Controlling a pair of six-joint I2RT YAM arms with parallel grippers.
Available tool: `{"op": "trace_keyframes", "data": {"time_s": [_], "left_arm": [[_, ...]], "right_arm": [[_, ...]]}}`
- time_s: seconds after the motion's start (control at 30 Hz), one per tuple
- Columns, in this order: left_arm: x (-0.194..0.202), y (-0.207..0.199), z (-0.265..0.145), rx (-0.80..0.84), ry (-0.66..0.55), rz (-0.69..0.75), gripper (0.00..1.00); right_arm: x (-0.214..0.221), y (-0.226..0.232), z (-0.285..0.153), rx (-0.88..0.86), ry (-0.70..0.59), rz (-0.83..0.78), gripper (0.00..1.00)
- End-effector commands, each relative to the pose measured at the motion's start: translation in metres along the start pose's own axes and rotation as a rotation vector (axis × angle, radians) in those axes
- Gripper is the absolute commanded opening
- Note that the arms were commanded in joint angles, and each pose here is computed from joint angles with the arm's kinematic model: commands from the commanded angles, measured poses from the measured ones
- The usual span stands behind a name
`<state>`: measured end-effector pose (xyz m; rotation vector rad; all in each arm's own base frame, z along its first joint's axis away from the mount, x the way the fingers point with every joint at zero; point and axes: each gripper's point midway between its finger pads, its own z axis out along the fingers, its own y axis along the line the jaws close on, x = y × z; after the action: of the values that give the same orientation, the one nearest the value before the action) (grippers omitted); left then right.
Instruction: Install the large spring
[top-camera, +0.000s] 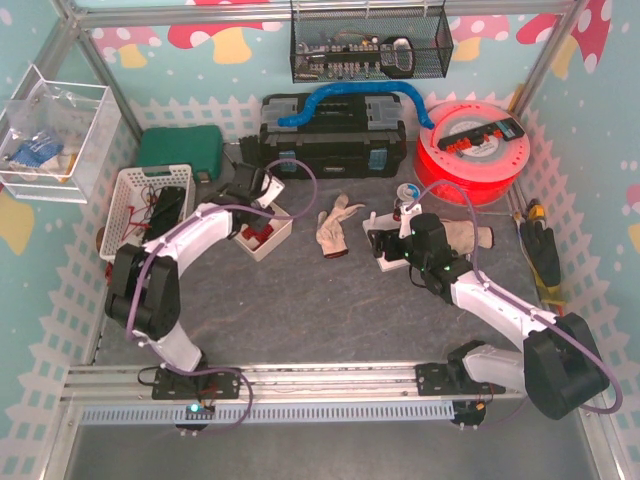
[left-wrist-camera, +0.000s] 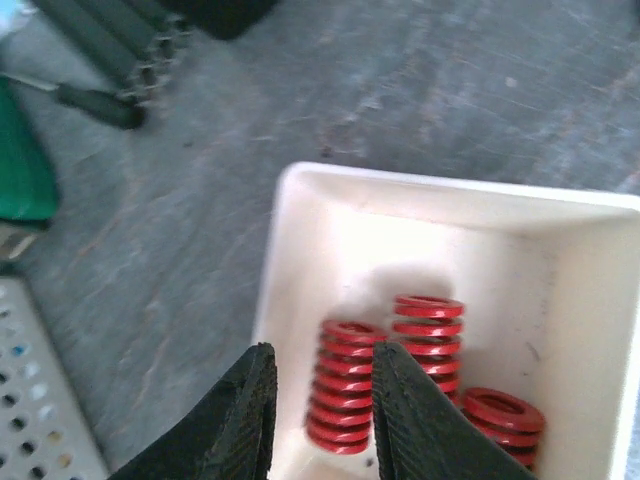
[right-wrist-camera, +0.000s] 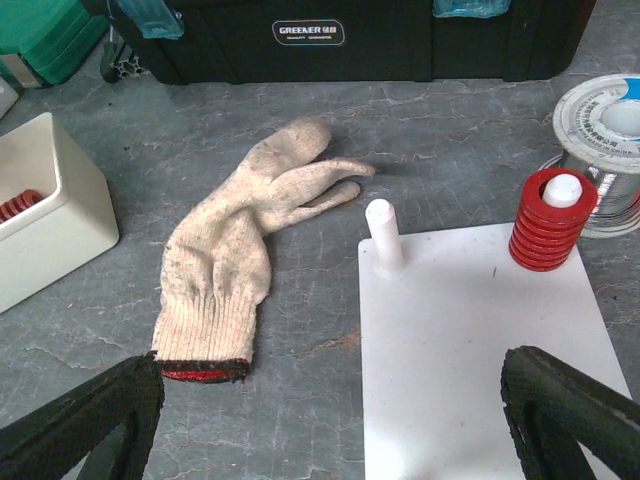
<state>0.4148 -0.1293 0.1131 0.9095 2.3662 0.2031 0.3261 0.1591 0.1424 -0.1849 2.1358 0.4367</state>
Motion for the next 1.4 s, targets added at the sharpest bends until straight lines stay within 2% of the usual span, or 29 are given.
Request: {"op": "trace_keyframes", "data": {"time_s": [0.0, 0.07, 0.23, 0.4, 0.5, 0.6, 0.73, 0.87, 0.97, 1.03, 1.13, 1.37], "left_arm": [[-0.012, 0.035, -0.03, -0.186, -0.055, -0.247, 0.32], [-0.019, 0.032, -0.043, -0.189, -0.08, -0.325, 0.36], [-0.027, 0.014, -0.06, -0.096, -0.144, -0.451, 0.37], [0.0, 0.02, -0.046, -0.186, -0.067, -0.492, 0.29], [-0.009, -0.008, -0.044, -0.132, -0.028, -0.47, 0.35], [-0.018, -0.015, -0.043, -0.157, 0.054, -0.392, 0.33], [-0.021, -0.009, -0.047, -0.178, 0.131, -0.353, 0.29], [-0.028, -0.01, -0.055, -0.134, 0.156, -0.371, 0.32], [-0.027, -0.009, -0.049, -0.079, 0.165, -0.423, 0.33], [-0.013, -0.009, -0.036, -0.089, 0.216, -0.405, 0.34], [0.003, -0.017, -0.016, -0.088, 0.287, -0.368, 0.35], [0.013, -0.039, 0.008, 0.034, 0.342, -0.361, 0.31]], "right_arm": [[-0.016, 0.011, -0.004, -0.035, -0.037, 0.0, 0.92], [-0.019, 0.009, -0.006, -0.026, -0.052, -0.005, 0.92], [-0.026, 0.005, -0.014, 0.003, -0.072, -0.009, 0.92], [-0.023, 0.011, -0.016, -0.039, -0.087, -0.003, 0.92], [-0.014, 0.011, -0.015, -0.058, -0.093, -0.038, 0.93], [-0.018, 0.009, -0.026, -0.046, -0.142, -0.089, 0.94], [-0.045, -0.003, -0.055, 0.045, -0.191, 0.006, 0.94], [-0.081, -0.01, -0.088, 0.123, -0.236, 0.152, 0.94], [-0.1, -0.008, -0.1, 0.145, -0.226, 0.175, 0.94], [-0.111, -0.004, -0.102, 0.147, -0.211, 0.153, 0.94], [-0.115, -0.002, -0.095, 0.169, -0.144, 0.114, 0.94], [-0.115, 0.001, -0.073, 0.19, -0.033, 0.055, 0.94]]}}
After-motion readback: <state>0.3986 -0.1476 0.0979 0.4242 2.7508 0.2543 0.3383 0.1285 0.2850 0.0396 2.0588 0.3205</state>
